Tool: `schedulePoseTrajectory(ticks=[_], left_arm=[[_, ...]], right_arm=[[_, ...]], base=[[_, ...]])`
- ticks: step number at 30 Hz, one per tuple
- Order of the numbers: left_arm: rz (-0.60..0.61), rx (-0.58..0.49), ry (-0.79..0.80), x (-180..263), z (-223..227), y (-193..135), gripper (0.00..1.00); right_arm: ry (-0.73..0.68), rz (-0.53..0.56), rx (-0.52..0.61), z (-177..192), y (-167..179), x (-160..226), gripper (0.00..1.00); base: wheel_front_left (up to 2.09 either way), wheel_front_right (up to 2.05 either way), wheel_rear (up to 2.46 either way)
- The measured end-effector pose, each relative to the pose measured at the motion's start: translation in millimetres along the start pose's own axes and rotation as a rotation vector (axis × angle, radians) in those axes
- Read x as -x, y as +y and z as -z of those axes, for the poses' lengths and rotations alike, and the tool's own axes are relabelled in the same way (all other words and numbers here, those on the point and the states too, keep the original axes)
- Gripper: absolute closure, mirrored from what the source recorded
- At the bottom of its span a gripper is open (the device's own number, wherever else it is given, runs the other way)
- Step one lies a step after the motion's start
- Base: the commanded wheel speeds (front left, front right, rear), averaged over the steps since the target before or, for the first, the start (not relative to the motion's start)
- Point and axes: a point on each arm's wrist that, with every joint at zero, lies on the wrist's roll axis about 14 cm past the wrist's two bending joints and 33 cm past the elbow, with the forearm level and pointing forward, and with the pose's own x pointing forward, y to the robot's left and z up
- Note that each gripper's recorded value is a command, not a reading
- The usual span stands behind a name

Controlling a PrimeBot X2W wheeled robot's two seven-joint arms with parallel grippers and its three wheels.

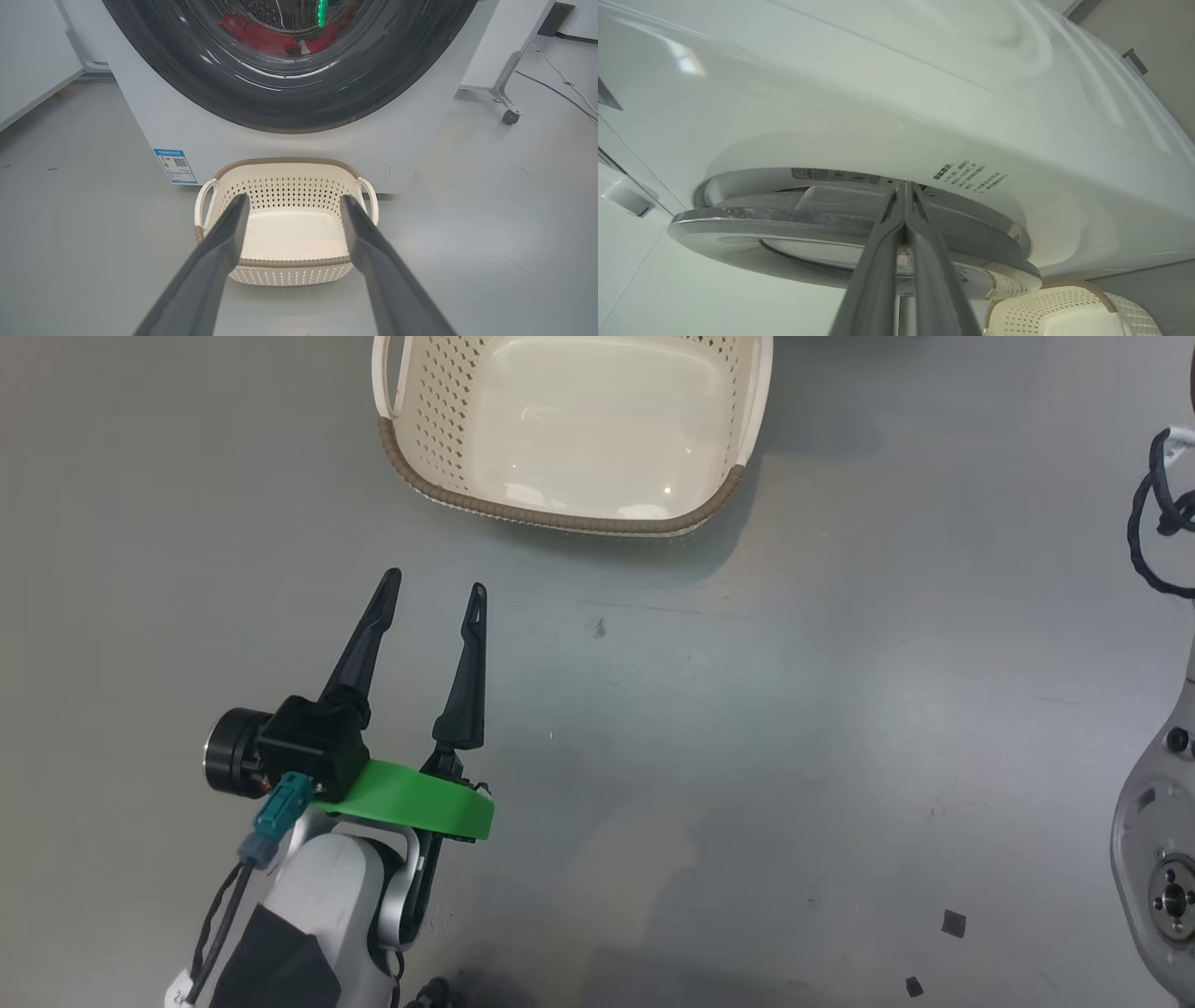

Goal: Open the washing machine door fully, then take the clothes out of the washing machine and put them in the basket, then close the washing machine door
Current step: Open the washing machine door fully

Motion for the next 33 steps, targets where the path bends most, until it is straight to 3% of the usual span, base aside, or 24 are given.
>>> schedulePoseTrajectory(ticks=[20, 33], left_arm=[[-0.057, 0.009, 0.040, 0.1, 12.4, 19.3, 0.00], [-0.064, 0.003, 0.058, 0.5, 18.7, 21.6, 0.00]], right_arm=[[0.177, -0.021, -0.206, 31.2, 3.4, -49.5, 1.00], [0.223, -0.021, -0.243, 34.1, 8.7, -64.4, 1.00]], base=[[0.00, 0.00, 0.00], [0.00, 0.00, 0.00]])
